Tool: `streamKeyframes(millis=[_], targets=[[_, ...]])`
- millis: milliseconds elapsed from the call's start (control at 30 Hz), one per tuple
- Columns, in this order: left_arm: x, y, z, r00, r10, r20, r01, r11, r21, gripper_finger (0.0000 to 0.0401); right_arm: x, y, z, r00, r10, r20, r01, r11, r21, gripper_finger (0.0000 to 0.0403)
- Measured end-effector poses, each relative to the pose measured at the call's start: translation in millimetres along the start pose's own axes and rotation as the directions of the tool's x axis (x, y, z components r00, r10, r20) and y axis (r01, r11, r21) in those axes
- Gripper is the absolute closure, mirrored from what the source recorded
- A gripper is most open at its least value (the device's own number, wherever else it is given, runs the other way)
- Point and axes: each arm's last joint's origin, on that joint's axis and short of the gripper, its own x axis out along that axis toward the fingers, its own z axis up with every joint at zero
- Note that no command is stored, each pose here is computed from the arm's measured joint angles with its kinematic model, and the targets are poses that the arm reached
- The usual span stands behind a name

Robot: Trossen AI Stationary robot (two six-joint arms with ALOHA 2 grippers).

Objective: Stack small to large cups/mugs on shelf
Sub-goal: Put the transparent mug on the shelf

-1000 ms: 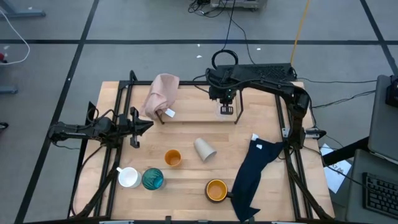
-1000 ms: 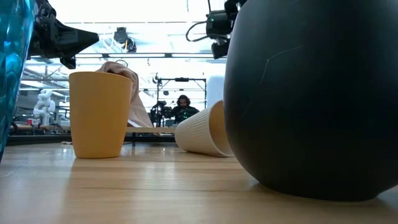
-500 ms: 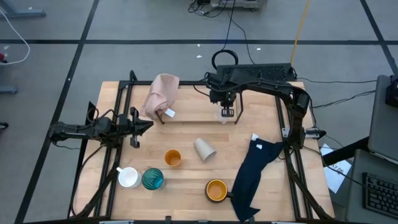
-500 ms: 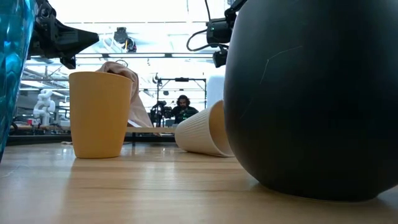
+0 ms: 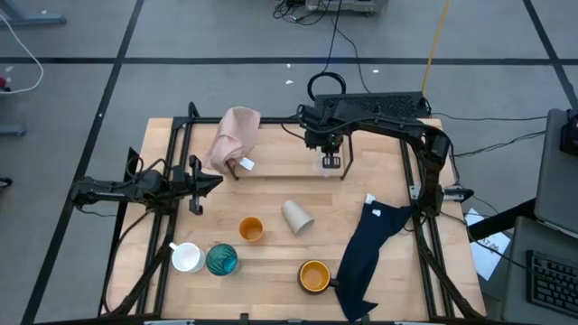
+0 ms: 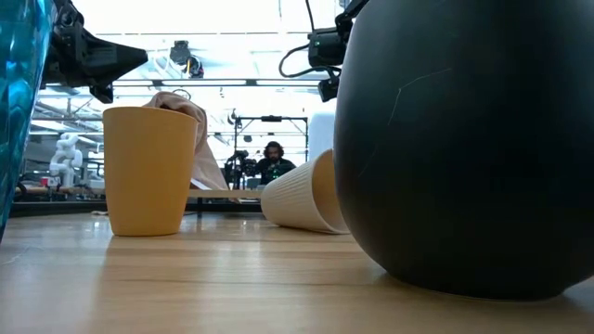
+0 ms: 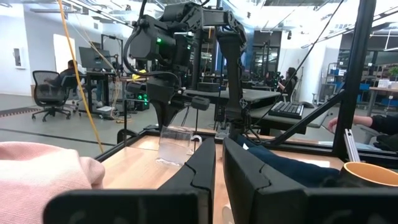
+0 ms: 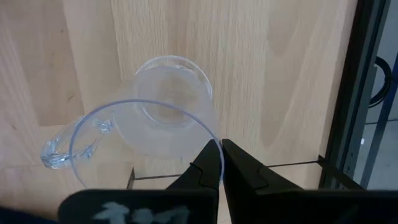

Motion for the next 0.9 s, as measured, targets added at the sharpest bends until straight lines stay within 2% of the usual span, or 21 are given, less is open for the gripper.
streamKeyframes(millis=[267, 433, 900], targets=[[0.0, 0.1, -2.8, 1.000, 0.001, -0.029, -0.001, 1.000, 0.000, 0.0368, 0.0, -0.6, 1.3, 1.000, -0.008, 0.012, 0.008, 1.000, 0.003, 0.0402], [0.0, 0.0, -2.7, 1.000, 0.000, -0.027, 0.000, 1.000, -0.001, 0.0368, 0.1, -2.9, 1.2, 0.999, -0.055, 0.001, 0.055, 0.998, 0.006, 0.0396], [-0.1, 0.0, -2.6, 1.000, 0.000, -0.027, 0.000, 1.000, -0.002, 0.0368, 0.4, -6.3, -0.8, 0.999, -0.053, -0.005, 0.053, 0.999, 0.012, 0.0394]])
